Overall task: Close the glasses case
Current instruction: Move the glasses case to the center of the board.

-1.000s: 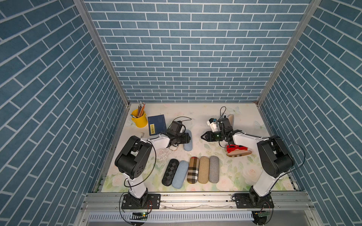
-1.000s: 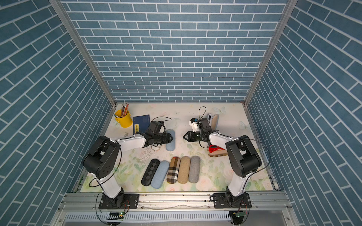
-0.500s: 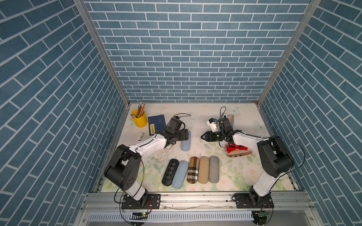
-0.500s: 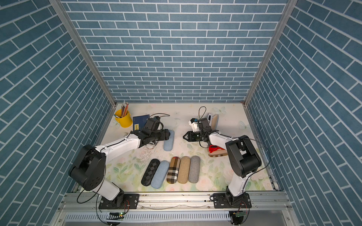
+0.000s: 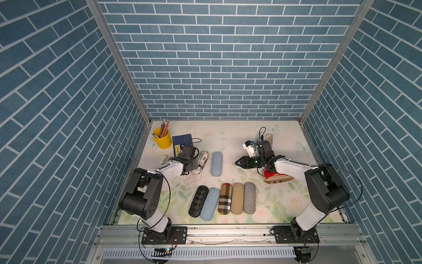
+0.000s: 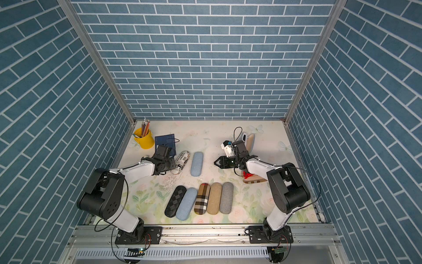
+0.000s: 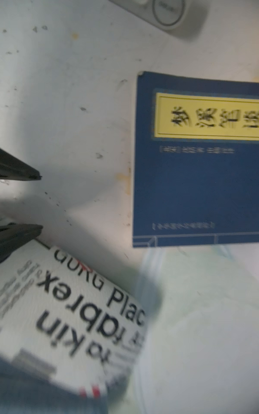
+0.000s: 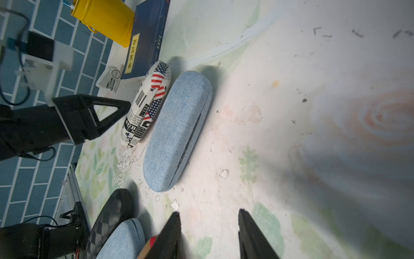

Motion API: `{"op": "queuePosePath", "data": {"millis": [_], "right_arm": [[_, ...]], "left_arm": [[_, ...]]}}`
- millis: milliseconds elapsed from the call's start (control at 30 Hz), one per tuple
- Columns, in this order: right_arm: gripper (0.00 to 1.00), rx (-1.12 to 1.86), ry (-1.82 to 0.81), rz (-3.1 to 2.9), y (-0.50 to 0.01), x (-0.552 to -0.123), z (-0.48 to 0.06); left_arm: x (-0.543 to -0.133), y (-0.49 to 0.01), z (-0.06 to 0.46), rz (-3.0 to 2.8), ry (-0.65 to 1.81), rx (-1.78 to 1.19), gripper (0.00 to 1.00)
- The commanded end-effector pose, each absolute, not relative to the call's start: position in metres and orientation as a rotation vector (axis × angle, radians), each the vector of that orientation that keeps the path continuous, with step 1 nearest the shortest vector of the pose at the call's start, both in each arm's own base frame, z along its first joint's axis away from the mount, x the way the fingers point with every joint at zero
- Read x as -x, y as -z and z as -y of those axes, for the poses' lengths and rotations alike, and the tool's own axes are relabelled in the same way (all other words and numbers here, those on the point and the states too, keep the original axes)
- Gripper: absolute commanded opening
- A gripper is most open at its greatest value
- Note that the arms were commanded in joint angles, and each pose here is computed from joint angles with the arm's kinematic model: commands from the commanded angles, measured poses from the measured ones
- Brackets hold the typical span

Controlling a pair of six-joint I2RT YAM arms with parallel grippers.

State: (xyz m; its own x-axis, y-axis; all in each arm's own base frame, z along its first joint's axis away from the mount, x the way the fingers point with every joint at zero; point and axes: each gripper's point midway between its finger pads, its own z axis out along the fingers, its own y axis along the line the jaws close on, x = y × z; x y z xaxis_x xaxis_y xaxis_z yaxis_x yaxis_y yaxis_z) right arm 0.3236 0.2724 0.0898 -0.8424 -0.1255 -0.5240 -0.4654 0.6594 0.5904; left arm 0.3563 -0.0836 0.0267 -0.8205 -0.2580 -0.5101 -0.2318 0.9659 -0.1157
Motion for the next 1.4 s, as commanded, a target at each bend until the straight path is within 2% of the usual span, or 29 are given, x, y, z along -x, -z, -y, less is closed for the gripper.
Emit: {"op": "queuePosePath", "data": {"millis": [0,633,833,933,1133,1233,1367], "right_arm": [[0.42,0.515,-1.051,-2.403,-0.095,-0.319,-0.275],[0.42,0.54,-1.035,-2.43,-0.082,-0.314,-0.278],[0.42,0.523,-1.002,-2.431,-0.084,-0.317,-0.272],[0.42,0.497,-0.975,-2.426,-0.09,-0.323,-0.265],[0.43,0.36,-0.823,-2.43,-0.108,-0.347,-0.228],[0.44,0.212,-0.769,-2.411,-0.12,-0.366,-0.192],[0.45,0.036,-0.628,-2.39,-0.132,-0.393,-0.135]], "left_arm": [[-0.357,-0.016,0.085,-2.574,0.08,0.355,0.34],[-0.372,-0.011,0.137,-2.582,0.141,0.124,0.34],[-0.379,-0.011,0.148,-2.58,0.155,0.053,0.42],[-0.382,-0.014,0.153,-2.575,0.176,0.037,0.42],[-0.379,-0.025,0.138,-2.549,0.103,0.095,0.42],[-0.38,-0.051,0.135,-2.477,0.124,0.131,0.43],[-0.379,-0.107,0.141,-2.337,0.232,0.138,0.54]]}}
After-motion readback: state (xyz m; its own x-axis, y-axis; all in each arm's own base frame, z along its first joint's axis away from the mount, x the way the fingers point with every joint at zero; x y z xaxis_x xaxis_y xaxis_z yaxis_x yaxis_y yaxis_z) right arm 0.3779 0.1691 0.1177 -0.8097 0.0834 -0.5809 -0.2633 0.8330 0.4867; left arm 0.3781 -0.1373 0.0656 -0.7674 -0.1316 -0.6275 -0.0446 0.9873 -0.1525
